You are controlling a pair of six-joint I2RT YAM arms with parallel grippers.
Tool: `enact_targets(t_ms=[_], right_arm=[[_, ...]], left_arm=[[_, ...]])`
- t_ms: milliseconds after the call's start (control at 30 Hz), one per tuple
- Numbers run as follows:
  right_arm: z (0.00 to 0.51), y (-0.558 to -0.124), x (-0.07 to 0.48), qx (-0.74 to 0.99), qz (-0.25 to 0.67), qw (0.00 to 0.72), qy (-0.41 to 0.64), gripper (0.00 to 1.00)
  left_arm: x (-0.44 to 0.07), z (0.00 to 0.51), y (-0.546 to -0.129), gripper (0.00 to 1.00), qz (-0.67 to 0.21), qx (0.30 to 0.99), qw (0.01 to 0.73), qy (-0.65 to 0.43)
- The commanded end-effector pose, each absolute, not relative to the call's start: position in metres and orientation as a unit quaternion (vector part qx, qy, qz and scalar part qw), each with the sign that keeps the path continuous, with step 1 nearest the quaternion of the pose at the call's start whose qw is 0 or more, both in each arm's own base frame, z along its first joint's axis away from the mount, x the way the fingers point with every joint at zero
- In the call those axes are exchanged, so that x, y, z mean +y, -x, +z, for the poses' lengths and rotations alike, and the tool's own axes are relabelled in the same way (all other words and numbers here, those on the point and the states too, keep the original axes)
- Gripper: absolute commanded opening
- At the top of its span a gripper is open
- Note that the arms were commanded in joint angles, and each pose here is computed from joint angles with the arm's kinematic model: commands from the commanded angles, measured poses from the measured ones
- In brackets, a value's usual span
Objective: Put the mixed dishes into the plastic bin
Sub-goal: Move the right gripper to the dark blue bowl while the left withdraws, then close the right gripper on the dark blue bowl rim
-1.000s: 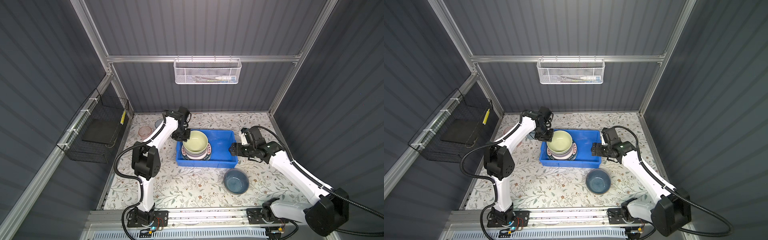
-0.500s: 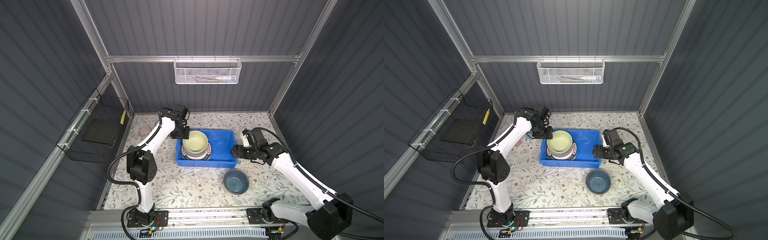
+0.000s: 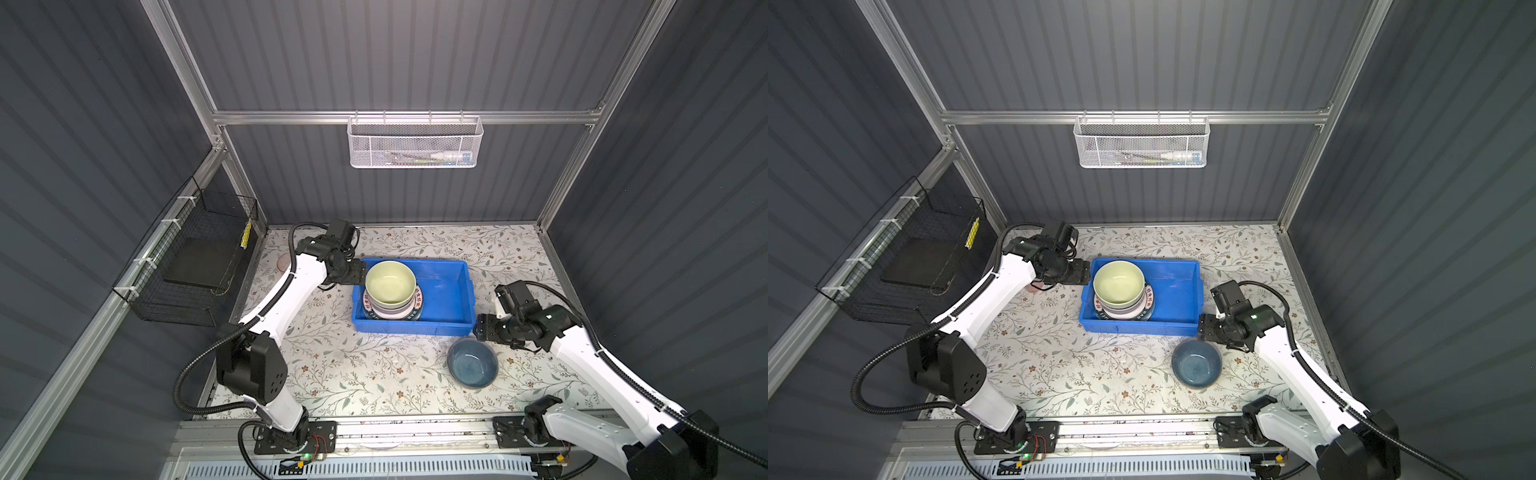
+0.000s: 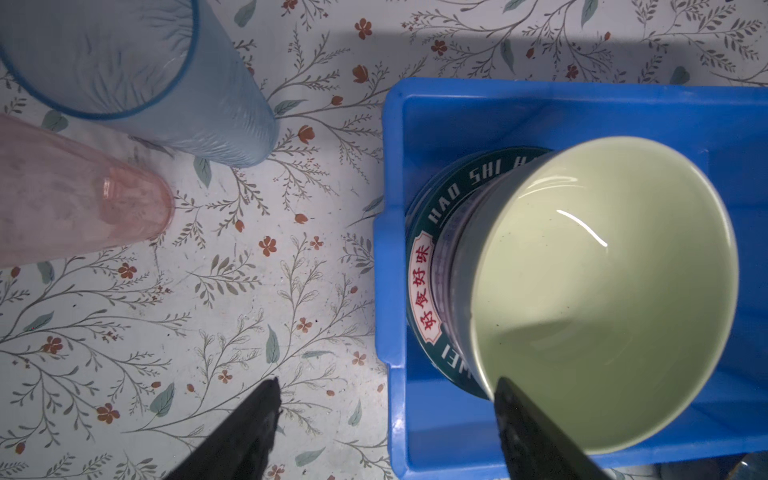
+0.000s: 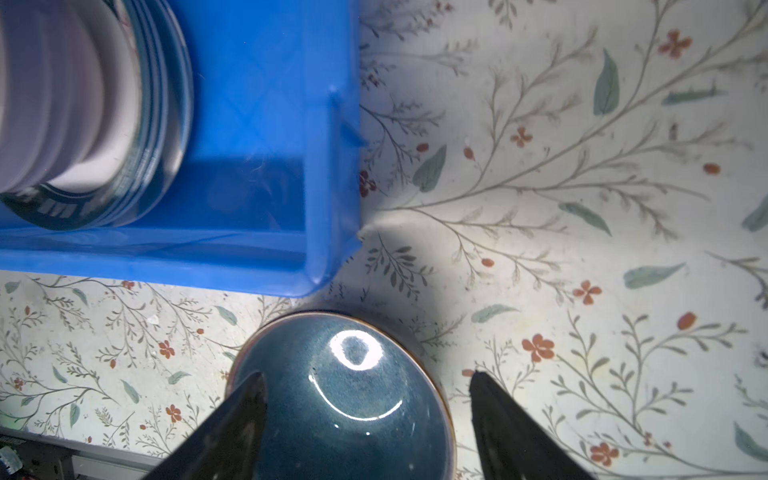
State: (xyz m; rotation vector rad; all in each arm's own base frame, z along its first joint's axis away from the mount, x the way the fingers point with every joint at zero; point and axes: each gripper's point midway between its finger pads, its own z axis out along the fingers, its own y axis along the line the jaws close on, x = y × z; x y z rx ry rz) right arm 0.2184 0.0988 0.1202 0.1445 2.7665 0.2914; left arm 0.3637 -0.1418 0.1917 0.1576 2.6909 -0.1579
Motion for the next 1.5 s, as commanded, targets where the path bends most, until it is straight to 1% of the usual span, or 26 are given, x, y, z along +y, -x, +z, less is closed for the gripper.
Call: enact_targets(t_ms=[0, 133, 167, 400, 500, 633, 700, 800, 933, 1267, 1367, 1467], right_arm=[[0.109, -0.209, 0.088, 0.981, 0.083, 0.158, -0.078, 0.75], [0.096, -0.201, 0.087, 0.982, 0.084, 0.144, -0.089, 0.71], [0.092, -0.198, 0.087, 0.982, 0.085, 0.14, -0.093, 0.7], [0.069, -0.197, 0.09, 0.981, 0.093, 0.127, -0.111, 0.57], [0.061, -0.197, 0.093, 0.982, 0.096, 0.117, -0.113, 0.5], [0.055, -0.195, 0.094, 0.983, 0.097, 0.108, -0.112, 0.36], [0.054, -0.194, 0.092, 0.984, 0.091, 0.106, -0.112, 0.33], [0.052, -0.191, 0.089, 0.985, 0.085, 0.105, -0.11, 0.25], [0.052, -0.19, 0.097, 0.987, 0.1, 0.097, -0.085, 0.13], [0.062, -0.187, 0.111, 0.987, 0.123, 0.093, -0.047, 0.02], [0.065, -0.187, 0.116, 0.987, 0.125, 0.092, -0.034, 0.0], [0.067, -0.185, 0.12, 0.988, 0.126, 0.092, -0.022, 0.0]], left_arm=[[-0.136, 0.199, -0.366, 0.83, -0.053, 0.965, 0.252, -0.059], [-0.126, 0.201, -0.363, 0.83, -0.04, 0.961, 0.267, -0.054], [-0.122, 0.19, -0.357, 0.84, -0.033, 0.965, 0.256, -0.054], [-0.11, 0.187, -0.348, 0.84, -0.017, 0.963, 0.264, -0.05], [-0.107, 0.187, -0.345, 0.84, -0.013, 0.963, 0.267, -0.045], [-0.103, 0.186, -0.342, 0.84, -0.007, 0.962, 0.27, -0.043], [-0.101, 0.185, -0.339, 0.84, -0.004, 0.962, 0.269, -0.042], [-0.098, 0.182, -0.337, 0.84, -0.002, 0.963, 0.267, -0.041], [-0.097, 0.181, -0.337, 0.84, -0.001, 0.963, 0.266, -0.04], [-0.096, 0.18, -0.337, 0.84, 0.003, 0.963, 0.265, -0.039], [-0.096, 0.179, -0.339, 0.84, 0.004, 0.963, 0.265, -0.04], [-0.096, 0.179, -0.341, 0.84, 0.006, 0.963, 0.265, -0.041]])
